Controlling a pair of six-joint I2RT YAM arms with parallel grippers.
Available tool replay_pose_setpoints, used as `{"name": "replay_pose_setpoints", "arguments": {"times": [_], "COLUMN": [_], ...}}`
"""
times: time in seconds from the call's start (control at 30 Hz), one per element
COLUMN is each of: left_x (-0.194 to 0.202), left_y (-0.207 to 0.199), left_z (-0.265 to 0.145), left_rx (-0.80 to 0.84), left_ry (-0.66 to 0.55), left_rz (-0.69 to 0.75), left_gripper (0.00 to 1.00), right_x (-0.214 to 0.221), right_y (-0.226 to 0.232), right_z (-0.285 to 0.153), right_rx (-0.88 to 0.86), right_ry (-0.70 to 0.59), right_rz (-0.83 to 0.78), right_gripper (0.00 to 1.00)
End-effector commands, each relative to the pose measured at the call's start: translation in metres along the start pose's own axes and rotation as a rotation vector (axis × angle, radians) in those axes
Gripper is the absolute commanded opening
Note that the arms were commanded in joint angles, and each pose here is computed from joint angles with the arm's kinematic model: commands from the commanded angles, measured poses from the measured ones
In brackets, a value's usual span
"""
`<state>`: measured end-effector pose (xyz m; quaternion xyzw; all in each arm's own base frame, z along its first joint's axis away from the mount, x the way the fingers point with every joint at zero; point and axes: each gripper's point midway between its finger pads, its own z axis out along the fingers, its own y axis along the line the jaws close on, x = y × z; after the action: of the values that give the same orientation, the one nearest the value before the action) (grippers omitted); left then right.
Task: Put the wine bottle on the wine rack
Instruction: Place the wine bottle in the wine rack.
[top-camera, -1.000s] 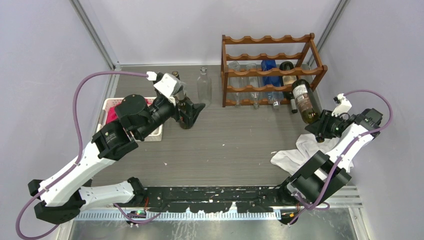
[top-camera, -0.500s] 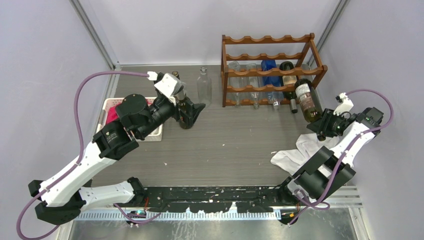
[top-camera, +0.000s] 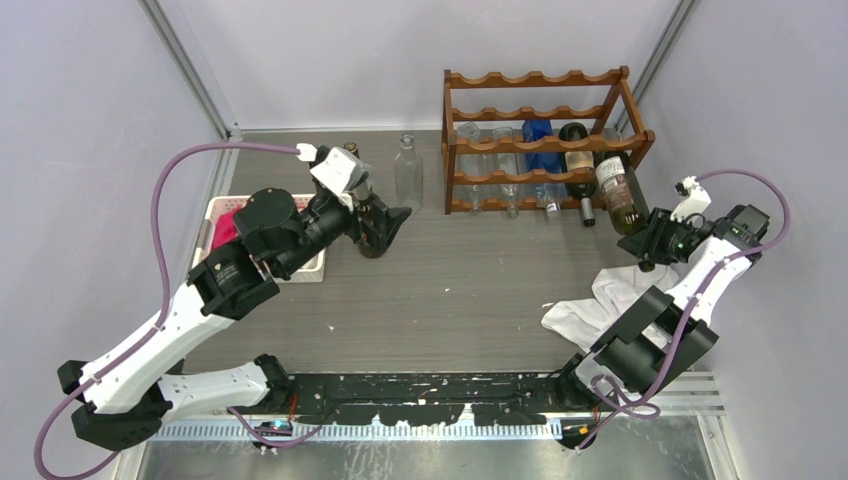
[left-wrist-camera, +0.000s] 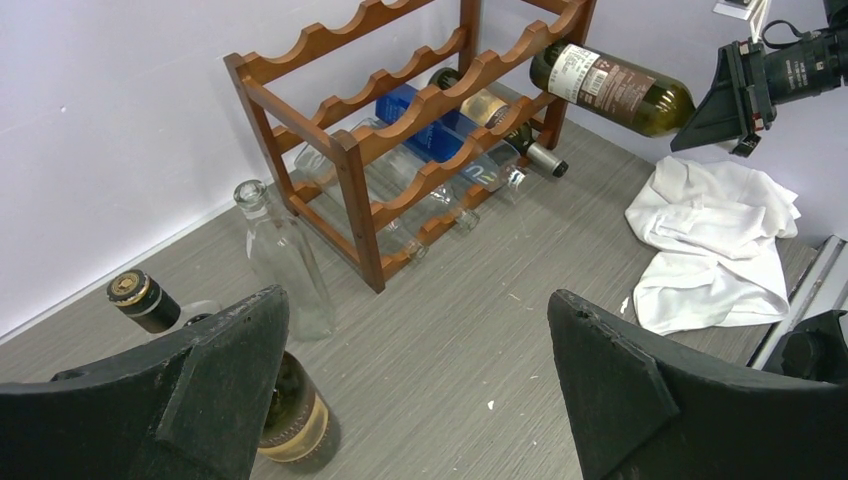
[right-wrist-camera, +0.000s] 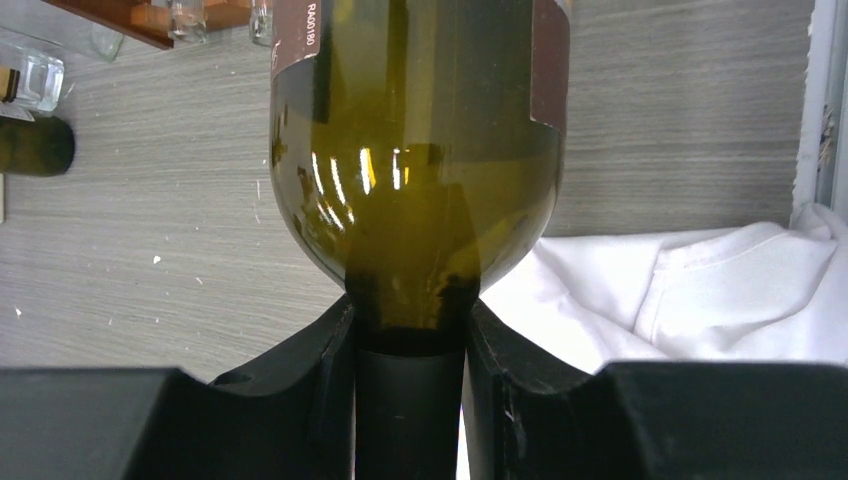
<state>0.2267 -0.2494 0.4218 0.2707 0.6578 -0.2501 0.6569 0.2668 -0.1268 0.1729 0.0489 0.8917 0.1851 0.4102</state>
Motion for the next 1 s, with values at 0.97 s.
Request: {"name": "replay_pose_setpoints", "arguments": {"times": [0.97], "left_x": [-0.016], "left_y": [0.007], "left_z": [0.006], "left_rx": [-0.001], "left_ry": [-0.077], "left_rz": [-0.030], "left_gripper": [1.00], "right_x": [-0.148], "right_y": [0.001], "right_z": [0.087], "right_rx": [0.126], "right_ry": [-0.215], "right_rz": [-0.270], "right_gripper": [0.01]}}
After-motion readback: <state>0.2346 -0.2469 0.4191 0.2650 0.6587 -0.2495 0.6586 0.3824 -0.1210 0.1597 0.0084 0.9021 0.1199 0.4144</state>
